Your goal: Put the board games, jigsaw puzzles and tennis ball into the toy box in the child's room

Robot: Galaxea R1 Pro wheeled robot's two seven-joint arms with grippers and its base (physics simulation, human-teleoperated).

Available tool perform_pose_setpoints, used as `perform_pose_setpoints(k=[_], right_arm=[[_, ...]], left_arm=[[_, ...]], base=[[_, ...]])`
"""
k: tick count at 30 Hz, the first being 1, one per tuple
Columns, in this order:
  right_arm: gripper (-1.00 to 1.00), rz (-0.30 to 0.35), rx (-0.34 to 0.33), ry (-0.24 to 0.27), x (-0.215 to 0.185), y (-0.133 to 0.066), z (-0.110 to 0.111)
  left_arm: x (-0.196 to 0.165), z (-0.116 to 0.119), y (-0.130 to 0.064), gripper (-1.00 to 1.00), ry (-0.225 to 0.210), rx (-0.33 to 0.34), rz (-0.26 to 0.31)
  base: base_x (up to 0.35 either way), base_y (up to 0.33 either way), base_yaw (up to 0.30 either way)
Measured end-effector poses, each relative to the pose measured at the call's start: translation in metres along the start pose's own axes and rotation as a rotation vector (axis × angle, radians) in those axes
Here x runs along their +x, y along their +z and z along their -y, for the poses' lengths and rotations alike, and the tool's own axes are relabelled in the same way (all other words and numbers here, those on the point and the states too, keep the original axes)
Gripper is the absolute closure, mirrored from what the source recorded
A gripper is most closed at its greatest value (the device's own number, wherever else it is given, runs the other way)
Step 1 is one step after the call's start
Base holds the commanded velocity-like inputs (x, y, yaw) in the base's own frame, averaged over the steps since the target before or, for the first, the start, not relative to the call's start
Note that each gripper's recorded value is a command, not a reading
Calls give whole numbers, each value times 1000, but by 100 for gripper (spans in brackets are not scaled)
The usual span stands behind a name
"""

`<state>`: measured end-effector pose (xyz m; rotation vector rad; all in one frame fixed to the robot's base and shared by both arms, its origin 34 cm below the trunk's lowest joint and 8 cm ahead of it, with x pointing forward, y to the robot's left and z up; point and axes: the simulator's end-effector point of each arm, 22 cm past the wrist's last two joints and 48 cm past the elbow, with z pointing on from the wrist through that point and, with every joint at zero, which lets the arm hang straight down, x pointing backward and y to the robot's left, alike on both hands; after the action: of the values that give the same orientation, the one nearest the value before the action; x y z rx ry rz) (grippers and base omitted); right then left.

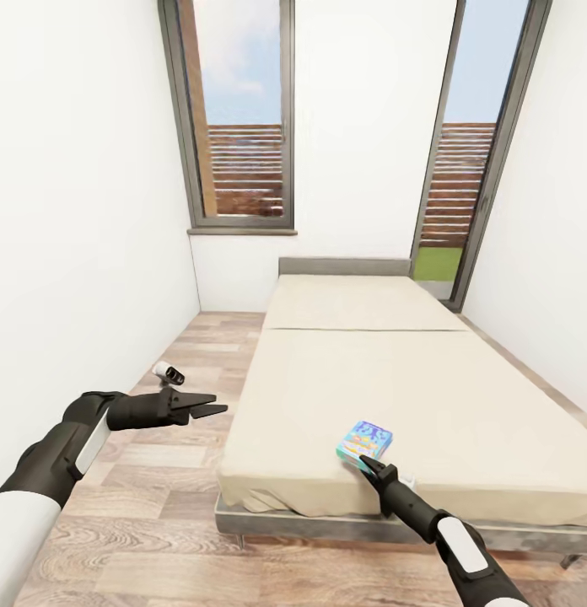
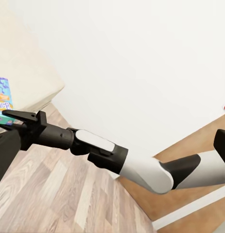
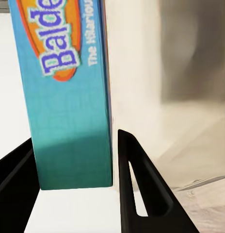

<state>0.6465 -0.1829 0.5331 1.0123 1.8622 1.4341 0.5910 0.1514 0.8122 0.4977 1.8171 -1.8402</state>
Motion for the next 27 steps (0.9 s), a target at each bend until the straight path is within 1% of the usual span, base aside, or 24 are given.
perform_pose_setpoints(k=[3, 7, 8, 10, 12, 13, 16, 17, 18, 19, 20, 22, 24, 25, 26, 27], right_arm=[[100, 1, 10, -6, -4, -2, -5], [100, 0, 63, -18, -10, -5, -5], [100, 3, 68, -22, -12, -5, -9], [100, 11, 58, -45, -19, -5, -24], [100, 15, 50, -63, -22, -5, -34], [100, 21, 27, -81, -26, -5, -49], [100, 26, 7, -112, -31, -7, -68], [100, 25, -10, -122, -32, -8, -78], [100, 15, -33, -134, -32, -9, -92], [100, 5, -44, -143, -31, -10, -101], [100, -23, -70, -157, -27, -11, -118], [100, -53, -95, -176, -24, -14, -139], [100, -102, -160, -207, -17, -21, -178], [100, -109, -166, -224, -16, -23, -186], [100, -117, -188, -264, -18, -30, -204], [100, -119, -215, -263, -18, -34, -216]], left_arm=[[-4, 4, 1, -100, -2, -4, -4], [-11, 9, 2, -100, -3, -6, -6], [-13, 11, 2, -100, -2, -6, -6], [-16, 14, 2, -100, -1, -8, -6], [-19, 16, 2, -100, -1, -8, -6], [-21, 18, 2, -100, 0, -9, -7], [-25, 22, 2, -100, 2, -10, -8], [-27, 23, 2, -100, 2, -11, -9], [-28, 25, 2, -100, 3, -11, -9], [-30, 26, 2, -100, 3, -12, -9], [-31, 27, 2, -100, 4, -13, -9], [-35, 30, 2, -100, 5, -14, -8], [-38, 33, 1, -100, 5, -16, -8], [-39, 34, 1, -100, 5, -16, -8], [-41, 36, 1, -100, 5, -17, -9], [-42, 37, 1, -100, 6, -17, -9]], base=[[0, 0, 0], [0, 0, 0], [0, 0, 0], [0, 0, 0], [0, 0, 0], [0, 0, 0], [0, 0, 0], [0, 0, 0], [0, 0, 0], [0, 0, 0], [0, 0, 0], [0, 0, 0], [0, 0, 0], [0, 0, 0], [0, 0, 0], [0, 0, 0]])
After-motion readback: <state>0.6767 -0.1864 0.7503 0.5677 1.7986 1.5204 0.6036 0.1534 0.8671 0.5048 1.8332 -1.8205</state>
